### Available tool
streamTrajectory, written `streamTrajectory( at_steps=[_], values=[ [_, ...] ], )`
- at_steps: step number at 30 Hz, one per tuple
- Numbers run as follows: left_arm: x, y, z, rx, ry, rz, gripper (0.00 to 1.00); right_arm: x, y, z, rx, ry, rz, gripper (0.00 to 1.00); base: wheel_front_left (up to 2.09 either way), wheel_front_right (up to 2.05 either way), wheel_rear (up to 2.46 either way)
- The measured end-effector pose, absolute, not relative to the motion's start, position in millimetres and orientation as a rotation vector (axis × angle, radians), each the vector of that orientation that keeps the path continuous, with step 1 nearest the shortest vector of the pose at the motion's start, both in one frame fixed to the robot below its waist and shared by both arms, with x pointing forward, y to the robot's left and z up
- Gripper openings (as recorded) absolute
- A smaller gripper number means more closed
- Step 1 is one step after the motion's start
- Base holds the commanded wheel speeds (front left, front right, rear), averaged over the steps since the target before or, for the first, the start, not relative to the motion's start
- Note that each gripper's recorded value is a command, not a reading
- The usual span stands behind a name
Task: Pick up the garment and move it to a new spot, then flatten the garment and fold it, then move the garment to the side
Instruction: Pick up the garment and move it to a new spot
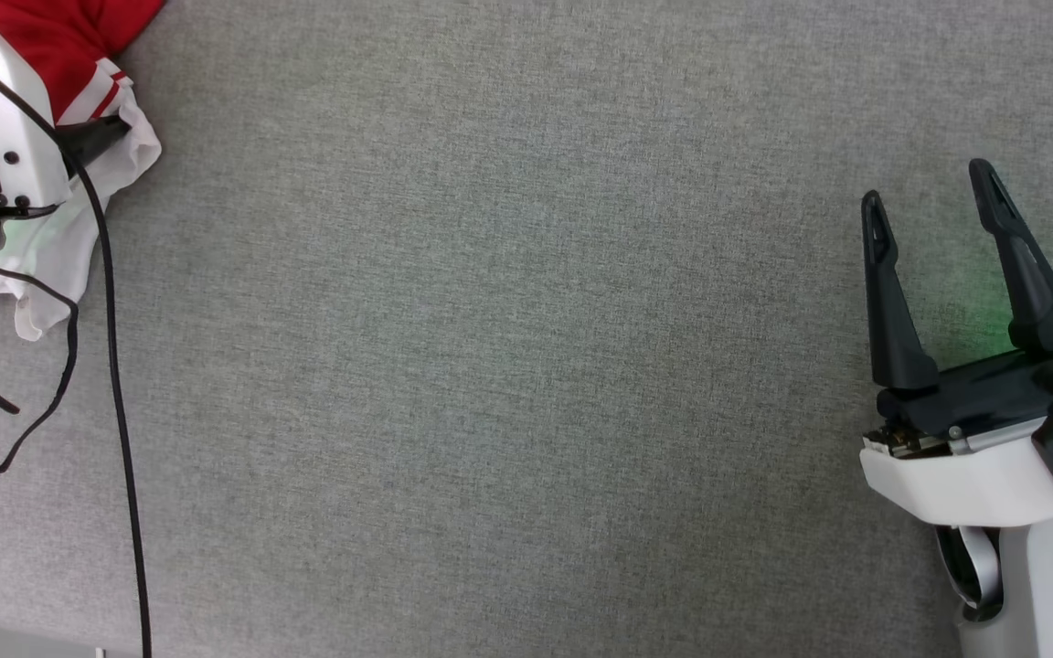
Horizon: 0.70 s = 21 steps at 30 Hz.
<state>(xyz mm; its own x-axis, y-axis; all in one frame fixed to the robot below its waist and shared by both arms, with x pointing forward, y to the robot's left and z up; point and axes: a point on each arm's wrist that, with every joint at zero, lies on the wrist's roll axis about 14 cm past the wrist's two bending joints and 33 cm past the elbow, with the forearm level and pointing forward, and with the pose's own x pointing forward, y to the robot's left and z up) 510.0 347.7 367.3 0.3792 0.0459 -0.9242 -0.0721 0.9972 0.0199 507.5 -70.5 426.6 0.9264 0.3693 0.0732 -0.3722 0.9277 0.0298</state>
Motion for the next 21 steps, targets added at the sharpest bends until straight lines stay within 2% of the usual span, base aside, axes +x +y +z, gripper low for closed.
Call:
streamTrajectory(
  at_steps=[3,4,5,6,11,21],
  values=[
    [508.8,346.0,358.7,-0.018,1.205,0.073,1.0,509.4,-69.7,424.6,0.043,-0.067,0.382,1.0,0.0,0.0,0.0],
    [509.0,344.7,357.4,-0.027,1.206,0.07,0.93,510.0,-69.4,425.1,0.043,-0.069,0.382,1.0,0.0,0.0,0.0],
    [508.7,344.1,356.5,-0.025,1.207,0.068,0.36,510.3,-69.2,425.8,0.044,-0.072,0.383,1.0,0.0,0.0,0.0],
    [509.2,343.2,356.4,-0.02,1.207,0.064,0.0,510.3,-69.0,426.6,0.044,-0.074,0.383,1.0,0.0,0.0,0.0],
    [511.5,340.9,365.6,-0.009,1.169,0.049,0.0,509.8,-68.7,436.5,0.046,-0.094,0.383,1.0,0.0,0.0,0.0],
    [542.9,323.4,472.6,0.144,0.82,-0.07,0.0,498.7,-66.7,480.0,0.059,-0.167,0.379,1.0,0.0,0.0,0.0]
  ],
)
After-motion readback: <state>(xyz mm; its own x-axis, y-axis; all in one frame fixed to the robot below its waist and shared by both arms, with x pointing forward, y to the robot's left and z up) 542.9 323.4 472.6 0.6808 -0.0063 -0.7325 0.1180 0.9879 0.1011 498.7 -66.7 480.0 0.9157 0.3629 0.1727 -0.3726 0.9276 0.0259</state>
